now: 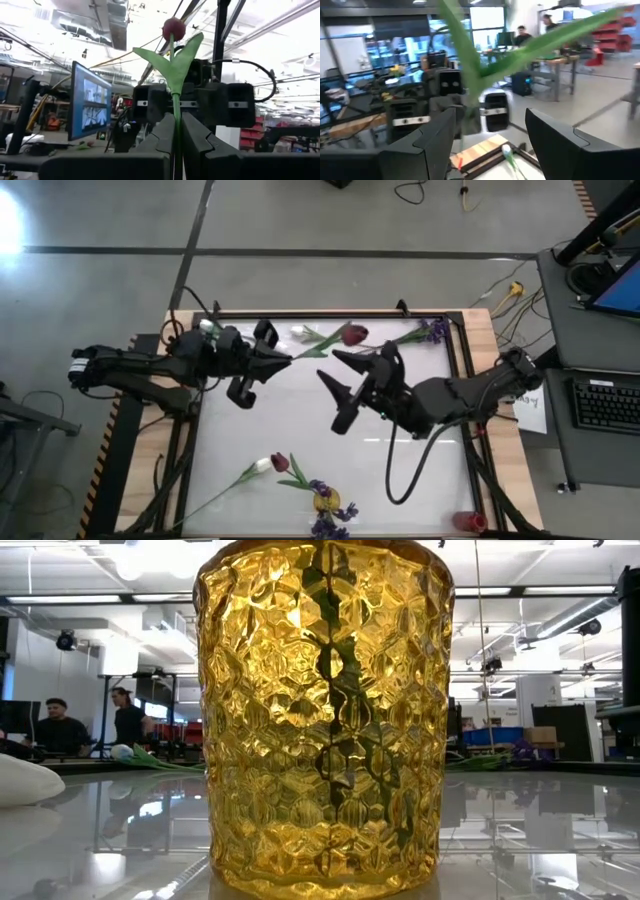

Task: Sort flowers into vase by color
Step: Put the red flower into the yellow vase

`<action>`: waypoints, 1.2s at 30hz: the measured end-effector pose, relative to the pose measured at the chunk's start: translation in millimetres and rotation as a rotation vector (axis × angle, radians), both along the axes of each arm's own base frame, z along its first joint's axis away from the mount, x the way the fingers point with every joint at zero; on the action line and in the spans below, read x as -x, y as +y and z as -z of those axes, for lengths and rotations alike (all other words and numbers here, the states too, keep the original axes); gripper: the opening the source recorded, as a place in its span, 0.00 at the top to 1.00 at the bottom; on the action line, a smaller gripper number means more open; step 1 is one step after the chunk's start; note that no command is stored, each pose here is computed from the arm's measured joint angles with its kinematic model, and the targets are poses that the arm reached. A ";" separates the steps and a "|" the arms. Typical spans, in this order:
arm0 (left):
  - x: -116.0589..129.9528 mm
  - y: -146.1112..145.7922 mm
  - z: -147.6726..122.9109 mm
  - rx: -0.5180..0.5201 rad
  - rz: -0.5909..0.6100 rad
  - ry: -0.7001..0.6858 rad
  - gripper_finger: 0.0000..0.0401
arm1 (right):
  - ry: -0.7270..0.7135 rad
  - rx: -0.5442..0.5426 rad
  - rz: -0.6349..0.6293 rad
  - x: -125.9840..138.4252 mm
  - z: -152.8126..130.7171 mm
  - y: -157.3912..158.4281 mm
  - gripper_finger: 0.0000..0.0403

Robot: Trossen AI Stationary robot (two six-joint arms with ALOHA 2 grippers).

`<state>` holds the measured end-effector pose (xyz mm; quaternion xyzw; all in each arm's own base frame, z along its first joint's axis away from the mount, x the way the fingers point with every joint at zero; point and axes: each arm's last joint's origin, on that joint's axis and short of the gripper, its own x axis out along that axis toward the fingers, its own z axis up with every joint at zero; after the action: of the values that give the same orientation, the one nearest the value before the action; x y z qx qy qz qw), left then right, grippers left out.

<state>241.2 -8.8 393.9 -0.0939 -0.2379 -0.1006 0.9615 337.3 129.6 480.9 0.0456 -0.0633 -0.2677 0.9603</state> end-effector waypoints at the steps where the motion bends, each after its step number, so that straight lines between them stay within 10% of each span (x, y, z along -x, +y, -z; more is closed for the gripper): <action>1: -0.9 -0.2 0.6 -0.001 0.004 0.002 1.00 | 0.002 0.009 -0.019 -3.4 0.3 -0.7 0.42; 15: -5.4 -3.5 1.1 -0.020 0.048 -0.040 1.00 | -0.078 0.032 -0.072 -28.4 -15.2 -8.8 0.39; 27: -2.1 -3.7 1.4 -0.026 0.056 0.000 1.00 | -0.076 0.030 -0.073 -27.8 -15.6 -7.7 0.92; 36: 40.7 -2.9 1.6 -0.044 0.053 0.257 0.83 | -0.012 -0.028 -0.160 21.6 -45.4 0.0 0.97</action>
<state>200.5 -11.7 392.3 -0.0912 -0.1080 -0.1185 0.9828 315.7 129.6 526.3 0.0656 -0.0617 -0.1907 0.9775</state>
